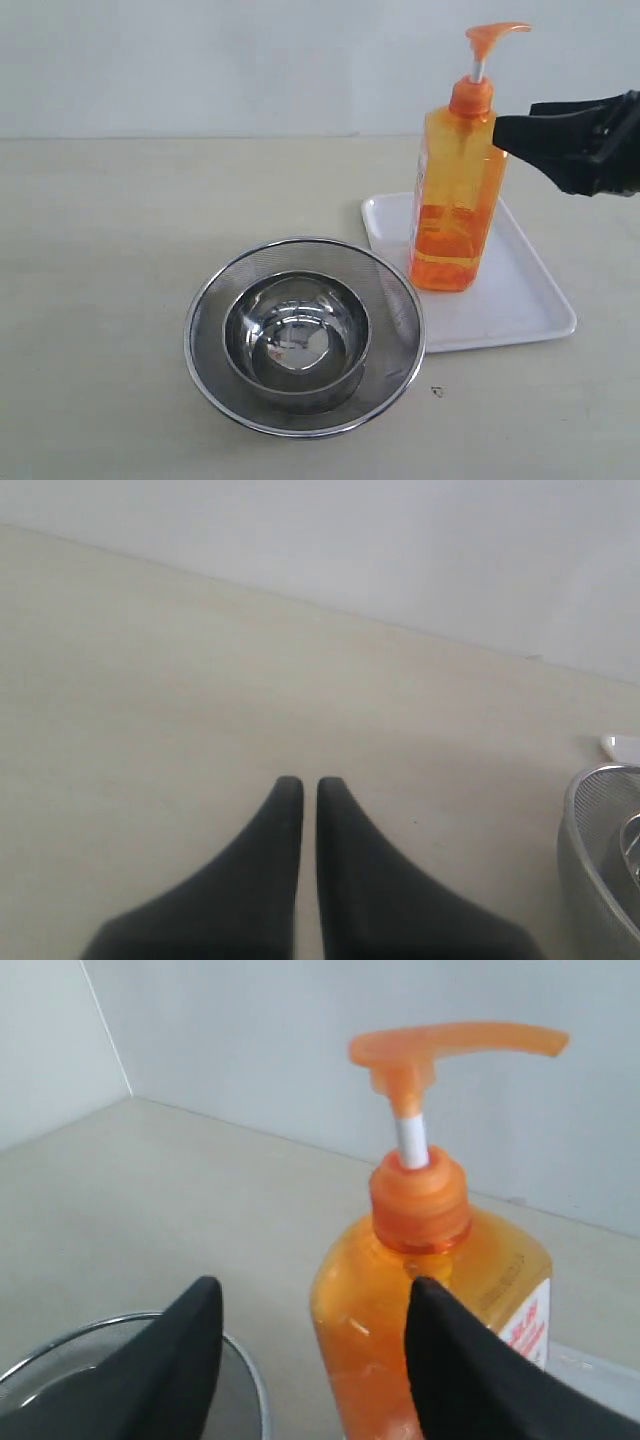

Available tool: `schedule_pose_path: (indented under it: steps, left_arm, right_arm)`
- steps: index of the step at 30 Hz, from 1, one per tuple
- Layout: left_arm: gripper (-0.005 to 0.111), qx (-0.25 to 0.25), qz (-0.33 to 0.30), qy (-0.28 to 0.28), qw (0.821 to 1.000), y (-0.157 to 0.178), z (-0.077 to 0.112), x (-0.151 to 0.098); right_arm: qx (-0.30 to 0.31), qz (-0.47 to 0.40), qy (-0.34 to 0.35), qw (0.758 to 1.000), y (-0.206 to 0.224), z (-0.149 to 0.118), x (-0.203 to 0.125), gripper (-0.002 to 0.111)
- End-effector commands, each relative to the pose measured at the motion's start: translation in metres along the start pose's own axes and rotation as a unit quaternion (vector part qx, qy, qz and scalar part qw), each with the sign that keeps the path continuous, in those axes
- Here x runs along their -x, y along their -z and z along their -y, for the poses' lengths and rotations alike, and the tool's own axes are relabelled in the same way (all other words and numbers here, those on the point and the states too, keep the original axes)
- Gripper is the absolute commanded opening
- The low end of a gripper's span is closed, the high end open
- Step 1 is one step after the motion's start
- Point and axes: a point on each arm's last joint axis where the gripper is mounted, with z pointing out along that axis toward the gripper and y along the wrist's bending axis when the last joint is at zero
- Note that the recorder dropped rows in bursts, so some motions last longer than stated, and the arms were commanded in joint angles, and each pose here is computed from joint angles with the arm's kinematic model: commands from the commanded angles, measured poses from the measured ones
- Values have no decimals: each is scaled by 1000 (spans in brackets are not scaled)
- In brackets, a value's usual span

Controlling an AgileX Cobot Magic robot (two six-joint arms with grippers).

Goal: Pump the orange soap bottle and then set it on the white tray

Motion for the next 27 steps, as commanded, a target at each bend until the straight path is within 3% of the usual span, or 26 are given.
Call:
schedule_pose_path:
  steps: [1,8,14,20,27]
  left_arm:
    - [5,-1,7,-3,1000,0,0,0]
    - [5,-1,7,-3,1000,0,0,0]
    - [5,-1,7,-3,1000,0,0,0]
    - [5,-1,7,-3,1000,0,0,0]
    - [5,-1,7,-3,1000,0,0,0]
  right_arm:
    - [1,-2,29,1000,-1,-27,2,49]
    - [-129,-6,66,989,-15,-45,2,49]
    - [-216,68,15,974,-16,-43,13,58]
    - [-218,73,37,973,-40,-30,-6,65]
    - [-213,93,34,972,-65,-17,-35,65]
